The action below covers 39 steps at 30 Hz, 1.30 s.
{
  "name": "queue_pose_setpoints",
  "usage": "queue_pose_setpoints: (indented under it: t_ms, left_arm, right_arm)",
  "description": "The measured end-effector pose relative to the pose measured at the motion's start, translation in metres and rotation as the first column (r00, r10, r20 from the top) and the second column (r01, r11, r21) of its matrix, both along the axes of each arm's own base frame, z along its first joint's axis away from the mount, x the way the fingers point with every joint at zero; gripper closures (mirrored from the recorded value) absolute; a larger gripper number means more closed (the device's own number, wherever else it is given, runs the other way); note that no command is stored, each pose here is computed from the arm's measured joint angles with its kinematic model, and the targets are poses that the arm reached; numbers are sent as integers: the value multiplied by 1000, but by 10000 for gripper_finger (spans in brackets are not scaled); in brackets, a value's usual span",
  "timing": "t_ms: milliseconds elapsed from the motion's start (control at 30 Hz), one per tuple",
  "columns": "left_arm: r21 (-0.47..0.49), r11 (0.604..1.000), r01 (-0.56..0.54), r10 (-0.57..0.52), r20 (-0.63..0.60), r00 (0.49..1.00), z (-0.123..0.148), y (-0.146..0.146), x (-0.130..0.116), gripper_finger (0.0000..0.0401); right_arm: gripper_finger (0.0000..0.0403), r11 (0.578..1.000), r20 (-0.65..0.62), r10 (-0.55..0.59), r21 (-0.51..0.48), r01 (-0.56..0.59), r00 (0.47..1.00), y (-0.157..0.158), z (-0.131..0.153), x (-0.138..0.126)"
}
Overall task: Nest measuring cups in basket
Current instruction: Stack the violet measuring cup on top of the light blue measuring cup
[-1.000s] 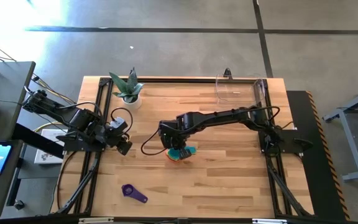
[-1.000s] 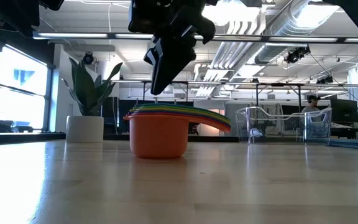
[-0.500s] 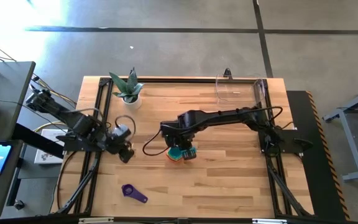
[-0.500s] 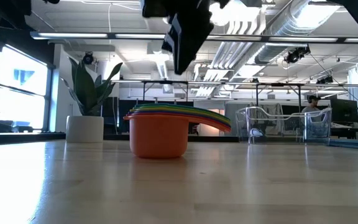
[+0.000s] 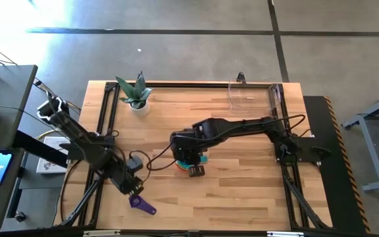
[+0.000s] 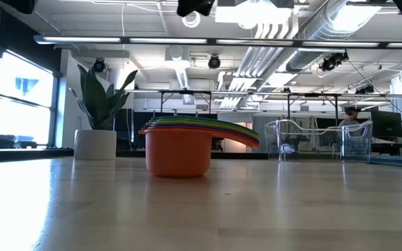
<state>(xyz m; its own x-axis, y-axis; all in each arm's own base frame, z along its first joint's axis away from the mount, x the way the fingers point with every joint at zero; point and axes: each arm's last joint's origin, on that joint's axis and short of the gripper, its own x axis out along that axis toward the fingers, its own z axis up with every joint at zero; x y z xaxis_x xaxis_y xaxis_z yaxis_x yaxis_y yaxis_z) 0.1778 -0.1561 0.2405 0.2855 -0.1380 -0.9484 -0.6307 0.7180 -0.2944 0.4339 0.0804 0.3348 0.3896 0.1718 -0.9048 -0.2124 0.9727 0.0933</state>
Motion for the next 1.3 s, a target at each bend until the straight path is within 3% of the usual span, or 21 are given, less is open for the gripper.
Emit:
queue_pose_setpoints:
  t_ms: [400,1300]
  left_arm:
    - [44,991,125,-123,-39,992,-38,-40,6,295]
    - [155,936,317,-286,-195,938,-85,-54,12,295]
  right_arm:
    - [339,970,-55,-229,65,232,972,1,4,-5]
    - [339,936,-53,-347,53,349,937,38,4,-14]
